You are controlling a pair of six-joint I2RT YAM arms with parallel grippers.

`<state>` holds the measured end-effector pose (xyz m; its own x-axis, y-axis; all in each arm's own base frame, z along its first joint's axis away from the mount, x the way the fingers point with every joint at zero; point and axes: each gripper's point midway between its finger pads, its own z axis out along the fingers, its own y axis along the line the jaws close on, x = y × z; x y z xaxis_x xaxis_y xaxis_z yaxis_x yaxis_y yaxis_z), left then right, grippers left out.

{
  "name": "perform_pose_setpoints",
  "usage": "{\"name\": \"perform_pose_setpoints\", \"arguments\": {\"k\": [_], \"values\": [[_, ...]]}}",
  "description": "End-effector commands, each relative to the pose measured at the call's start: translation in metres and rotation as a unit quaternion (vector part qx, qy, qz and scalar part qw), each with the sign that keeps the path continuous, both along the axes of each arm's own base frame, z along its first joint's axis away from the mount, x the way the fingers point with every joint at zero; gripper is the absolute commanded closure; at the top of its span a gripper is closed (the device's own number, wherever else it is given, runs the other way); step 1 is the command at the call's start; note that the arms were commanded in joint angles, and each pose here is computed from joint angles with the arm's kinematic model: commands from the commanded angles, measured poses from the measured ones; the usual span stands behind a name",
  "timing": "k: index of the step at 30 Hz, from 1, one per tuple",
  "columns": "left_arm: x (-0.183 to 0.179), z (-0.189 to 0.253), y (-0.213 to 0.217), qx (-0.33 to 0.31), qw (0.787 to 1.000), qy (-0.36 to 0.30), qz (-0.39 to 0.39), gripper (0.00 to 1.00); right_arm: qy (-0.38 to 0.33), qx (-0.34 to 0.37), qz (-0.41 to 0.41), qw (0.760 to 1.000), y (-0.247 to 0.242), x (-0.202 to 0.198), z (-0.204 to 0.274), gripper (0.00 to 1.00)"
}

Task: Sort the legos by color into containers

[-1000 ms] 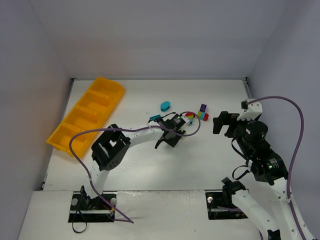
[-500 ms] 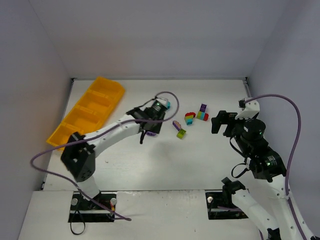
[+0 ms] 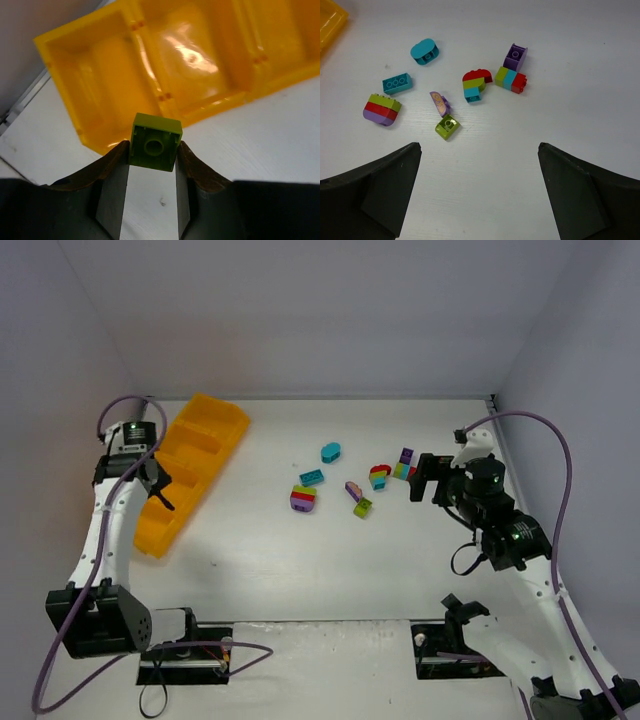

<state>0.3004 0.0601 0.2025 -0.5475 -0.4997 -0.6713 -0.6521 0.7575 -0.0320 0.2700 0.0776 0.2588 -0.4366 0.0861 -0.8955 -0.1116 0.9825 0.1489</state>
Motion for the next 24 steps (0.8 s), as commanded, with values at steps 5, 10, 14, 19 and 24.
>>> {"name": "perform_pose_setpoints", "arguments": {"k": [5,10,14,19,24], "values": [[-0.013,-0.037,0.063,-0.039,0.991,0.038,0.124,1.0,-0.047,0.025,0.016,0.998,0.011,0.008,0.032,0.0],[-0.008,-0.054,0.074,-0.036,0.987,0.063,0.14,0.8,-0.051,0.026,0.017,0.998,0.009,0.002,0.031,0.0],[-0.008,-0.059,0.079,-0.032,0.986,0.069,0.152,0.55,-0.051,0.026,0.02,0.998,0.009,-0.001,0.029,0.0],[-0.009,-0.061,0.077,-0.038,0.985,0.071,0.153,0.45,-0.051,0.026,0.019,0.998,0.008,-0.002,0.029,0.0],[-0.005,-0.047,0.067,-0.054,0.991,0.041,0.116,0.44,-0.051,0.026,0.02,0.998,0.008,-0.003,0.028,0.0]]}}
